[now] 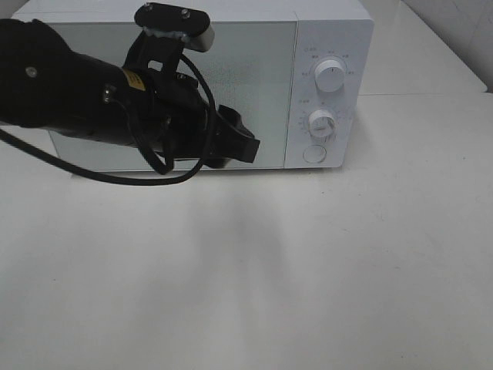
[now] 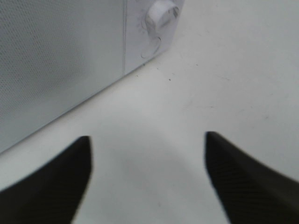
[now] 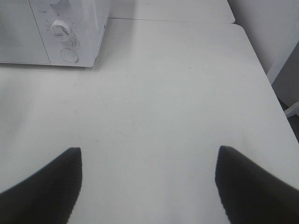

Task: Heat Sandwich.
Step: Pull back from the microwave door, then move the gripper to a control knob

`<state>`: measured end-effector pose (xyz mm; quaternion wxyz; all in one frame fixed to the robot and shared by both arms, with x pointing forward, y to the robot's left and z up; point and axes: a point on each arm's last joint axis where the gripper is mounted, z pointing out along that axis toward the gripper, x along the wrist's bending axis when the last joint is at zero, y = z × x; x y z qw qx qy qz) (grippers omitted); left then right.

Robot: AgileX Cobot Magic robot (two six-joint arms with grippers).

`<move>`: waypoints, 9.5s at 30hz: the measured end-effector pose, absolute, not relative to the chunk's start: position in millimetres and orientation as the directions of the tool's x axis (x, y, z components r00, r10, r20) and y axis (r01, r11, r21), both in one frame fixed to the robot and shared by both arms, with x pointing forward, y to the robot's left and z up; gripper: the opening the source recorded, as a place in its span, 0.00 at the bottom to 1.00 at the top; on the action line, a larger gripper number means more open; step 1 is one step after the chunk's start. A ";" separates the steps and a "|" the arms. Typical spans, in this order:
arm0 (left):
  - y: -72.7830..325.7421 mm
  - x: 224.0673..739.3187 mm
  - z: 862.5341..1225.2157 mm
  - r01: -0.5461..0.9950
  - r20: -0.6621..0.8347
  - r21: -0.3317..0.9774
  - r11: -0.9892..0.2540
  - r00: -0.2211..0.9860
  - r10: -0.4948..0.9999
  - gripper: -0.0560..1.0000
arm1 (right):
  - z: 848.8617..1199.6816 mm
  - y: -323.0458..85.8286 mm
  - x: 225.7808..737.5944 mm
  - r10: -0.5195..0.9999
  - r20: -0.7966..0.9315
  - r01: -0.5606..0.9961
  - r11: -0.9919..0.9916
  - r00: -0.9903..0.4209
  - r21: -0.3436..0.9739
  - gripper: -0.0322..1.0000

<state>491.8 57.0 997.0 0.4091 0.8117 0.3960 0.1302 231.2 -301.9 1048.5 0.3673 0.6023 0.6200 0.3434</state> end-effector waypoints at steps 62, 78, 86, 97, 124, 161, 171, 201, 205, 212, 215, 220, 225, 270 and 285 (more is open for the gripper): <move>304.8 370.6 1102.4 0.894 -0.005 0.447 0.035 -0.037 0.999 0.97 | 1048.5 -301.9 231.2 0.999 -0.042 0.495 0.039 -0.005 0.868 0.77; 302.0 280.4 1058.3 0.718 -0.006 0.696 0.021 -0.024 1.000 0.97 | 1048.5 -301.9 231.2 0.999 -0.042 0.495 0.039 -0.005 0.868 0.77; 301.4 238.4 1055.6 0.500 0.000 0.866 0.013 -0.026 1.000 0.97 | 1048.5 -301.9 231.2 0.999 -0.042 0.495 0.039 -0.005 0.868 0.77; 301.2 230.7 1055.6 0.453 0.000 0.891 0.012 -0.026 1.000 0.97 | 1048.5 -301.9 231.2 0.999 -0.042 0.495 0.039 -0.005 0.868 0.77; 301.2 230.7 1055.6 0.453 0.000 0.891 0.012 -0.026 1.000 0.97 | 1048.5 -301.9 231.2 0.999 -0.042 0.495 0.039 -0.005 0.868 0.77; 301.2 230.7 1055.6 0.453 0.000 0.891 0.012 -0.026 1.000 0.97 | 1065.0 -301.7 233.2 0.999 -0.042 0.390 0.040 -0.003 0.920 0.77; 301.2 230.7 1055.6 0.453 0.000 0.891 0.012 -0.026 1.000 0.97 | 1074.2 -300.5 276.8 0.999 -0.046 0.451 0.046 -0.011 0.891 0.77; 301.2 230.7 1055.6 0.453 0.000 0.891 0.012 -0.026 1.000 0.97 | 1060.5 -296.5 395.7 0.998 -0.048 0.493 0.058 -0.033 0.868 0.77; 301.2 230.7 1055.6 0.453 0.000 0.891 0.012 -0.026 1.000 0.97 | 1055.6 -296.0 409.8 0.998 -0.048 0.484 0.059 -0.035 0.873 0.77; 301.2 230.7 1055.6 0.453 0.000 0.891 0.012 -0.026 1.000 0.97 | 1046.4 -294.8 436.7 1.000 0.021 0.441 -0.016 -0.006 0.897 0.77; 301.2 230.7 1055.6 0.453 0.000 0.891 0.012 -0.026 1.000 0.97 | 1043.4 -294.5 442.8 0.999 0.040 0.434 -0.037 0.001 0.900 0.77; 301.2 230.7 1055.6 0.453 0.000 0.891 0.012 -0.026 1.000 0.97 | 1033.1 -288.0 455.3 0.998 0.043 0.380 -0.026 -0.034 0.925 0.77; 301.2 230.7 1055.6 0.453 0.000 0.891 0.012 -0.026 1.000 0.97 | 1017.8 -276.7 455.4 0.995 0.039 0.329 -0.007 -0.090 0.944 0.77; 301.2 230.7 1055.7 0.453 0.000 0.892 0.012 -0.026 1.000 0.98 | 923.5 -168.2 464.6 0.996 -0.083 0.248 0.091 -0.046 0.965 0.88; 301.2 230.7 1055.7 0.453 0.000 0.892 0.012 -0.026 1.000 0.98 | 916.4 -142.0 492.3 0.999 -0.036 0.234 0.044 -0.040 0.971 0.86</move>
